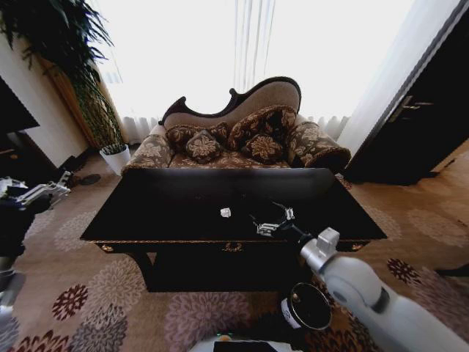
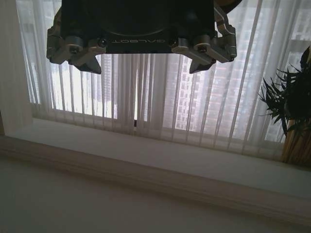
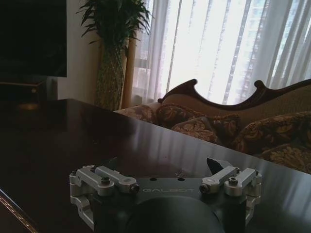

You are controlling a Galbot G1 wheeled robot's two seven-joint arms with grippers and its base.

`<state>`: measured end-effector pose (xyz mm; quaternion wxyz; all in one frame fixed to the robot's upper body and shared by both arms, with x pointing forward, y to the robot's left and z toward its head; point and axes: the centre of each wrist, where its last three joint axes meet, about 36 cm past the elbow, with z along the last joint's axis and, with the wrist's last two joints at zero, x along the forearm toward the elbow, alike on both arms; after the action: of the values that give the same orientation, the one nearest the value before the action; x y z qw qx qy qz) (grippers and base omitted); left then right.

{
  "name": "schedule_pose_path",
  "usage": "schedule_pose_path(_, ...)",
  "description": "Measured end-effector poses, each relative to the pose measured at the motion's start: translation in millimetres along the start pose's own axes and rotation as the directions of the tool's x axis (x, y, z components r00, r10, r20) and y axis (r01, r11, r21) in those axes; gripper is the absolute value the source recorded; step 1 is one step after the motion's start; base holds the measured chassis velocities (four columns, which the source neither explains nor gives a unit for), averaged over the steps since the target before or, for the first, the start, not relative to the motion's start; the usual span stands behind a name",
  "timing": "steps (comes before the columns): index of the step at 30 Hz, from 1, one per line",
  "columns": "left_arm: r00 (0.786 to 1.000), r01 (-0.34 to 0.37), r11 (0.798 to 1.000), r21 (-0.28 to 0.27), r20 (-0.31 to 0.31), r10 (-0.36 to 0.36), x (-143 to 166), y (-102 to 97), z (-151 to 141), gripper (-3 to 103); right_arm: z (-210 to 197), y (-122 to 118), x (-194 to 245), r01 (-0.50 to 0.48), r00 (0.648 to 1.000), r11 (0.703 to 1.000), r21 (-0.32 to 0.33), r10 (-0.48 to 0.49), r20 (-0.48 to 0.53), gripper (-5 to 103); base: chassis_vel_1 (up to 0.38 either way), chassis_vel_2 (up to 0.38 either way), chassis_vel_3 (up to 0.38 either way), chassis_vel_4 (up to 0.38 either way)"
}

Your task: Move to the front of the table and place the trash on the table into the trash bin.

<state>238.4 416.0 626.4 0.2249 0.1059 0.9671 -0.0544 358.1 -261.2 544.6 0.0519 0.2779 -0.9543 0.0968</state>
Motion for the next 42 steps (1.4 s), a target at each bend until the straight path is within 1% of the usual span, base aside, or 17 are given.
schedule_pose_path(3, 1.000, -0.001, 1.000, -0.001, -0.010, 0.001, 0, -1.6, 3, 100, -1, -5, -18, 0.053, 0.998, 0.998, 0.025, -0.052, -0.035, 100, 0.000, 0.000, 0.000, 0.000)
schedule_pose_path(8, 1.000, 0.011, 1.000, -0.005, -0.020, -0.011, 0, 1.0, 8, 100, 6, -10, -33, 0.090, 0.994, 0.995, 0.046, -0.087, -0.073, 100, 0.000, 0.000, 0.000, 0.000)
schedule_pose_path(12, 1.000, 0.016, 1.000, -0.002, -0.023, -0.016, 0, 2.2, 10, 100, 4, -6, -48, 0.128, 0.990, 0.991, 0.048, -0.124, -0.073, 100, 0.000, 0.000, 0.000, 0.000)
schedule_pose_path(16, 0.999, 0.023, 1.000, -0.006, -0.025, -0.023, 0, 4.7, 12, 100, 6, -4, -76, 0.162, 0.985, 0.984, 0.078, -0.156, -0.078, 100, 0.000, 0.000, 0.000, 0.000)
schedule_pose_path(18, 0.999, 0.025, 1.000, -0.007, -0.025, -0.025, 0, 5.3, 12, 100, 10, -5, -82, 0.167, 0.984, 0.983, 0.078, -0.161, -0.081, 100, 0.000, 0.000, 0.000, 0.000)
schedule_pose_path(22, 0.999, 0.040, 0.999, -0.017, -0.032, -0.040, 1, 12.7, 12, 100, 23, -6, -95, 0.187, 0.979, 0.980, 0.074, -0.180, -0.092, 100, 0.000, 0.000, 0.000, 0.000)
schedule_pose_path(27, 0.998, 0.040, 0.999, -0.015, -0.037, -0.040, 0, 12.8, 15, 100, 31, -1, -100, 0.209, 0.975, 0.975, 0.069, -0.203, -0.088, 100, 0.000, 0.000, 0.000, 0.000)
schedule_pose_path(36, 0.998, 0.042, 0.999, -0.019, -0.037, -0.042, 1, 13.1, 14, 100, 32, -2, -95, 0.226, 0.972, 0.972, 0.062, -0.220, -0.080, 100, 0.000, 0.000, 0.000, 0.000)
schedule_pose_path(38, 0.998, 0.042, 0.999, -0.022, -0.037, -0.043, 1, 12.9, 14, 100, 33, -2, -94, 0.250, 0.967, 0.968, 0.030, -0.248, -0.067, 100, 0.000, 0.000, 0.000, 0.000)
schedule_pose_path(39, 0.998, 0.042, 0.999, -0.022, -0.037, -0.043, 1, 12.9, 14, 100, 33, -2, -94, 0.250, 0.967, 0.968, 0.030, -0.248, -0.067, 100, 0.000, 0.000, 0.000, 0.000)
schedule_pose_path(41, 0.998, 0.041, 0.999, -0.022, -0.038, -0.041, 2, 11.5, 13, 100, 31, 4, -91, 0.277, 0.959, 0.961, -0.015, -0.278, -0.053, 100, 0.000, 0.000, 0.000, 0.000)
schedule_pose_path(42, 0.998, 0.041, 0.999, -0.022, -0.038, -0.041, 2, 11.5, 13, 100, 31, 4, -91, 0.277, 0.959, 0.961, -0.015, -0.278, -0.053, 100, 0.000, 0.000, 0.000, 0.000)
